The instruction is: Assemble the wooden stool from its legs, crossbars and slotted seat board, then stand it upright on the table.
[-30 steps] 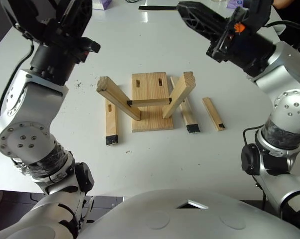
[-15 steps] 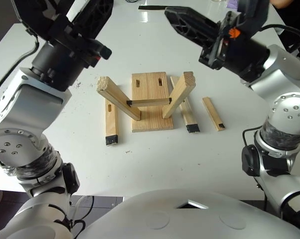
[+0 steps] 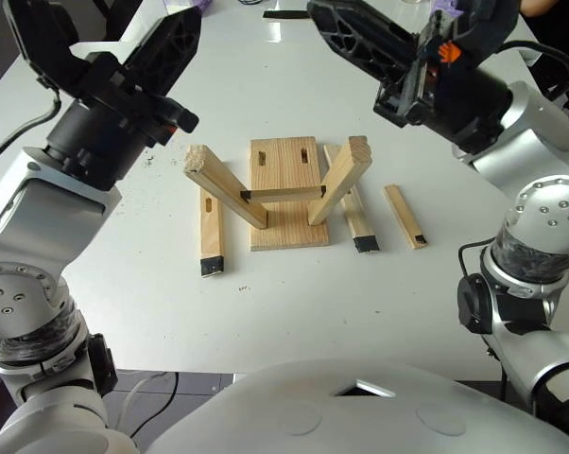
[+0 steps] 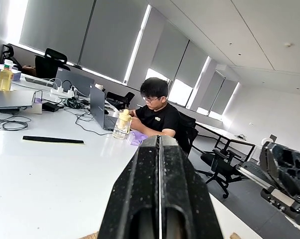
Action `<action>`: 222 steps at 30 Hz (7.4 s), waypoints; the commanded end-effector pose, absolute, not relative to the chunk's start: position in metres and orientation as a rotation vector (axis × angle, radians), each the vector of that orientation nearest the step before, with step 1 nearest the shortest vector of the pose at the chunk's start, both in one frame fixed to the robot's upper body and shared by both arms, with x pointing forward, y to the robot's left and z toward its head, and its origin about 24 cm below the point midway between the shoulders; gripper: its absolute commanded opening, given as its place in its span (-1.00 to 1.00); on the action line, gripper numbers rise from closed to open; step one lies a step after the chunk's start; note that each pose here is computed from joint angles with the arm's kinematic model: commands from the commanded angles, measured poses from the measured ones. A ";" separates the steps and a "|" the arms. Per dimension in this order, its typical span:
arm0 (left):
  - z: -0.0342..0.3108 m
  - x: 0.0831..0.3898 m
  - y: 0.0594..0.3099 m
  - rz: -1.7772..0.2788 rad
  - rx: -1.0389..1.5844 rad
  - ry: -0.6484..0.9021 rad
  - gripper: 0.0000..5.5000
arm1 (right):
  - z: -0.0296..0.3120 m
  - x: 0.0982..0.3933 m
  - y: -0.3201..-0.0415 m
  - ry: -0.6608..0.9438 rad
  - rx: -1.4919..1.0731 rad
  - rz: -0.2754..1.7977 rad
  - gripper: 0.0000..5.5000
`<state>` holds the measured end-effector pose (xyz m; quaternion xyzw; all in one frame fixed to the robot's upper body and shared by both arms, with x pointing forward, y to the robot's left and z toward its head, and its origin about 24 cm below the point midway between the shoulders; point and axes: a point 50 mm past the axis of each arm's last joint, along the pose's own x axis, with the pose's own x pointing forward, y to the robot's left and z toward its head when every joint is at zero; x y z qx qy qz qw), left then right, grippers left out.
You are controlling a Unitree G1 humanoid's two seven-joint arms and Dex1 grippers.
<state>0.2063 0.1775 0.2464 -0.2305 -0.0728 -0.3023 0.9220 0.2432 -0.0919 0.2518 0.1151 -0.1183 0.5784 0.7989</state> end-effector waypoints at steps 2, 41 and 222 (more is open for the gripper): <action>0.199 0.203 0.172 -0.605 -0.519 0.050 -1.00 | 0.175 0.244 -0.088 0.038 0.024 1.245 -0.99; 0.065 0.167 0.211 -0.682 -0.198 0.382 -1.00 | 0.059 0.288 -0.084 0.312 -0.274 1.441 -0.99; 0.090 0.219 0.182 -0.115 -0.453 -0.010 -1.00 | 0.010 0.246 -0.282 0.692 -0.187 0.929 0.05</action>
